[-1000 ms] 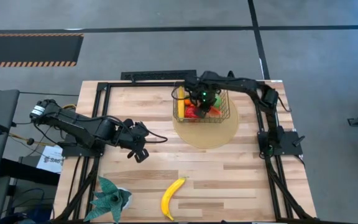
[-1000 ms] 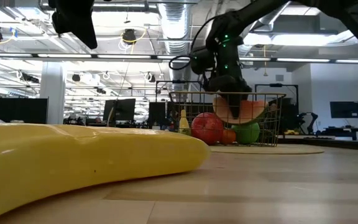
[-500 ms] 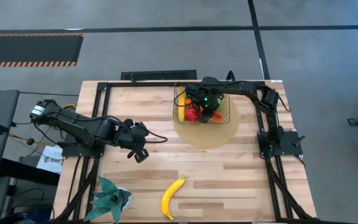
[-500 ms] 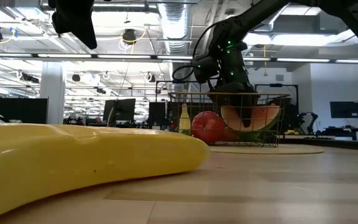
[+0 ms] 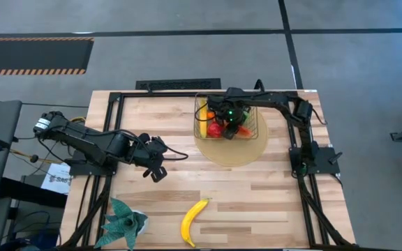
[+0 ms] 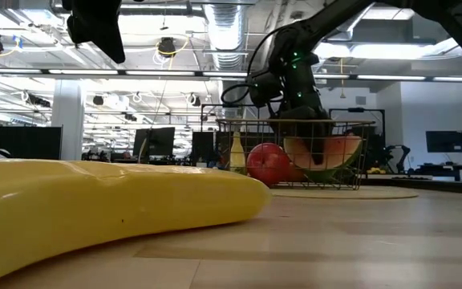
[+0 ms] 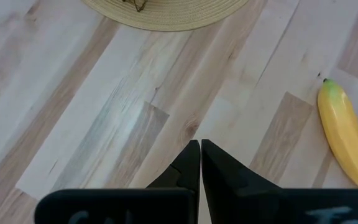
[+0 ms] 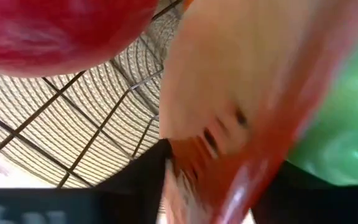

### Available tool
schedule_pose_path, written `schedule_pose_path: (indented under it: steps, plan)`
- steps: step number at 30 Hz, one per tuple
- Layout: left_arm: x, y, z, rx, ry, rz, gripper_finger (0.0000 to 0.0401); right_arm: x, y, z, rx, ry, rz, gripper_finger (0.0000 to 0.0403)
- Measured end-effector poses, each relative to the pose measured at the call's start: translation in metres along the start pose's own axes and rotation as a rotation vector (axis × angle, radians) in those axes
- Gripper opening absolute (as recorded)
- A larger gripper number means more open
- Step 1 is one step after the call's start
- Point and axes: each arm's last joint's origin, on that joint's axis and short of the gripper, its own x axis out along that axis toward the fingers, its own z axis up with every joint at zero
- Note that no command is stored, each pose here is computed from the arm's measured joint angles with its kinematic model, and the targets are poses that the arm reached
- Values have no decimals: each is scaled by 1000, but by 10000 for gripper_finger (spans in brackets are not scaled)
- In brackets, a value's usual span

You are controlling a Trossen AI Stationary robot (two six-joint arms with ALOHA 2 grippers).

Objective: Build produce basket
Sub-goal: Put the red watermelon into the wire basket, then put the yellow banana into the wire basket

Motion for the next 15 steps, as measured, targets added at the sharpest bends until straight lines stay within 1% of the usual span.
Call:
schedule_pose_path:
  steps: [3, 6, 8, 10, 13, 15]
  plan:
    - [0, 0, 0, 0, 0, 0, 0, -7, 2, 1, -6, -9, 0, 272]
    - [0, 0, 0, 0, 4, -4, 0, -19, 2, 1, -6, -14, -5, 319]
    - [0, 0, 0, 0, 6, -7, 0, -31, 2, 1, -6, -27, -3, 333]
    - [0, 0, 0, 0, 6, -7, 0, -44, 1, 1, -5, -42, 0, 337]
    - [0, 0, 0, 0, 6, -8, 0, -70, 3, -3, -6, -62, 1, 332]
    - [0, 0, 0, -1, 5, -9, 0, -90, 7, -6, -16, -102, 7, 323]
